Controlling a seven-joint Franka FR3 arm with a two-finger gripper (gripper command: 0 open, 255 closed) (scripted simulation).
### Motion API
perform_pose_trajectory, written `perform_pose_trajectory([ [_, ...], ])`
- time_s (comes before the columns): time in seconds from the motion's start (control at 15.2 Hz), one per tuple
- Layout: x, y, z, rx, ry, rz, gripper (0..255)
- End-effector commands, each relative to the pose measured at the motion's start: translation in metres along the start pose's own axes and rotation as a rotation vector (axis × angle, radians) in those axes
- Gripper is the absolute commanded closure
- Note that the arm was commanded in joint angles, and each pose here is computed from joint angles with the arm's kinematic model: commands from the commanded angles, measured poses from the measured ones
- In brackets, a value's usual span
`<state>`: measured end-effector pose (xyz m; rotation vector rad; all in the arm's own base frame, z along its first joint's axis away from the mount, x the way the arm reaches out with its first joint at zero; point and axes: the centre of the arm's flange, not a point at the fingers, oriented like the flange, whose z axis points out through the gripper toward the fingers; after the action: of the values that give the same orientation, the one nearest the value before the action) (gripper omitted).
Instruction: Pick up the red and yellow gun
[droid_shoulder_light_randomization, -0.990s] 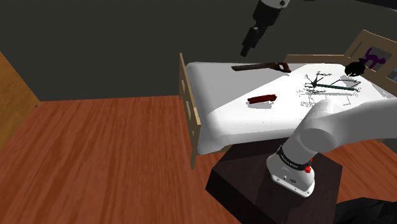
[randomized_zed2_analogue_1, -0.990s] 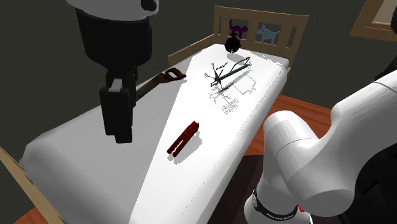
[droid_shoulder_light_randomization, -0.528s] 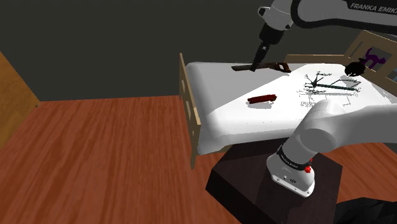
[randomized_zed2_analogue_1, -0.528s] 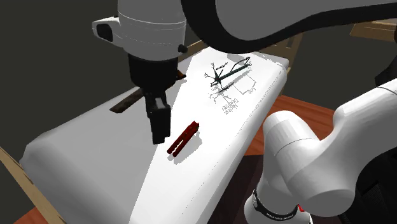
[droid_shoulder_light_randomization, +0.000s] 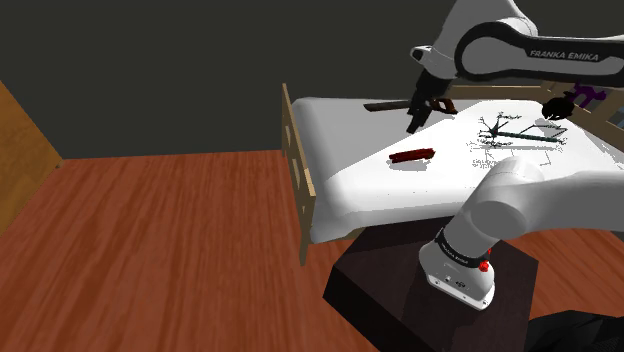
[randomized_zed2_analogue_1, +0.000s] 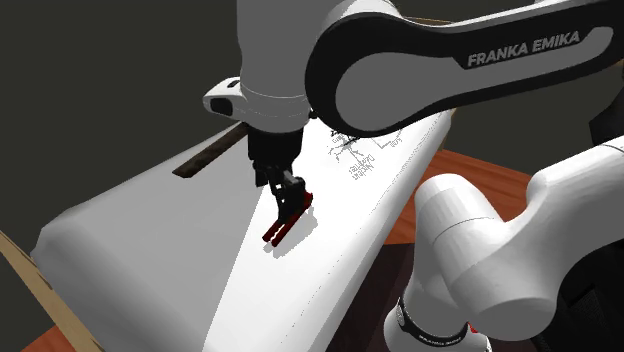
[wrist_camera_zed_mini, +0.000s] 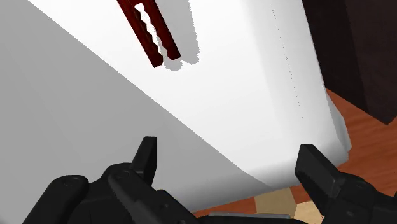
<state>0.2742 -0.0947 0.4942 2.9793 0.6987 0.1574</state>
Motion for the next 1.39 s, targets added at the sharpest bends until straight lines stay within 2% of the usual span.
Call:
perform_pose_trajectory([
  [0.0, -0.013, 0.009, 0.021, 0.001, -0.009, -0.050, 0],
  [0.99, -0.100, 0.111, 0.156, 0.008, -0.076, -0.389, 0],
  [1.32, -0.103, 0.108, 0.182, 0.008, -0.076, -0.389, 0],
])
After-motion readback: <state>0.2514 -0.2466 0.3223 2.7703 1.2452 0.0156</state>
